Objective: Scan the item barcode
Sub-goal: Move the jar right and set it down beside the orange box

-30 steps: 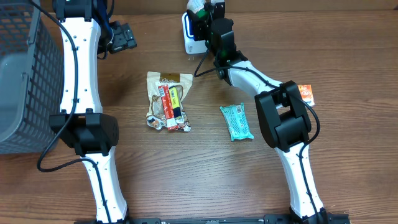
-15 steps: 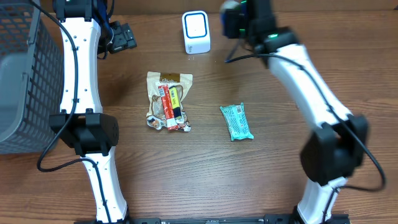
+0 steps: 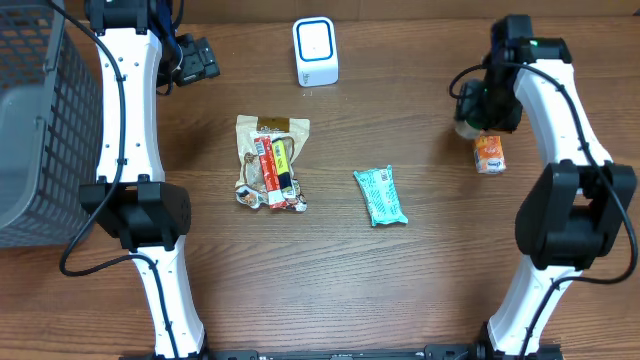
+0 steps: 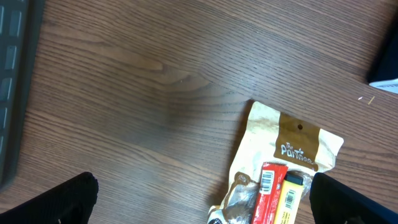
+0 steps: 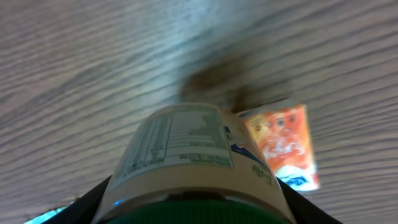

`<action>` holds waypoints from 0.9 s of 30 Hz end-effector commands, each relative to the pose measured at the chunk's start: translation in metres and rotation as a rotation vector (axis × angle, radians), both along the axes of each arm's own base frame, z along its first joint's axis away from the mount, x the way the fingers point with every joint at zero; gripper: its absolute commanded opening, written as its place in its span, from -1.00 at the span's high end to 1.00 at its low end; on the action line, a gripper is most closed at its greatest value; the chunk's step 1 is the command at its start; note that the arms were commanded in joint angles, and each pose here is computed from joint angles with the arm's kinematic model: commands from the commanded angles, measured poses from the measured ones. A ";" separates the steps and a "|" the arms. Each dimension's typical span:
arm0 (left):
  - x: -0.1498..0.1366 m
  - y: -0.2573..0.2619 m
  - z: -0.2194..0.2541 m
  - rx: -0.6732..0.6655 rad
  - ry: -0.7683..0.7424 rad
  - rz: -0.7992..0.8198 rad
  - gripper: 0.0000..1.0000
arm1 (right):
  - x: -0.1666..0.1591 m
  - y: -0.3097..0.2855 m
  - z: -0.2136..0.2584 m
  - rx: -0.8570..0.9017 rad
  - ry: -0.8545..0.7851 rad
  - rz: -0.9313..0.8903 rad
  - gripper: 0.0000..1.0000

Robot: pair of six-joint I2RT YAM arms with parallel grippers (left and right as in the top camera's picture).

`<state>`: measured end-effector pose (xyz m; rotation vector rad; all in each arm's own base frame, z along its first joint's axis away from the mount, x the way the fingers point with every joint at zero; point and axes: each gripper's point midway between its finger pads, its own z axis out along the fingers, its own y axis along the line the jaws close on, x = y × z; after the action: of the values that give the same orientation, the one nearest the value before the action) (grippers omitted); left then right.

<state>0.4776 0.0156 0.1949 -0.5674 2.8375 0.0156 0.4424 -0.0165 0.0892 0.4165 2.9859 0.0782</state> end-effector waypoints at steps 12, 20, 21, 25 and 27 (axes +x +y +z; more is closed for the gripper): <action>0.001 -0.004 -0.003 -0.007 0.005 0.006 -1.00 | -0.007 0.020 -0.016 0.091 0.051 0.051 0.59; 0.001 -0.004 -0.003 -0.007 0.005 0.005 -0.99 | -0.014 0.015 -0.042 0.064 0.070 0.048 0.49; 0.001 -0.004 -0.003 -0.007 0.005 0.005 -1.00 | -0.015 0.011 -0.045 0.041 0.073 0.045 0.49; 0.001 -0.004 -0.003 -0.007 0.005 0.006 -0.99 | -0.019 -0.015 -0.050 -0.093 0.091 0.027 0.49; 0.001 -0.004 -0.003 -0.007 0.005 0.006 -0.99 | -0.021 -0.026 -0.050 -0.148 0.098 0.018 0.49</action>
<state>0.4775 0.0157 0.1948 -0.5675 2.8378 0.0163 0.4223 -0.0203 0.0391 0.3874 3.0788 0.0145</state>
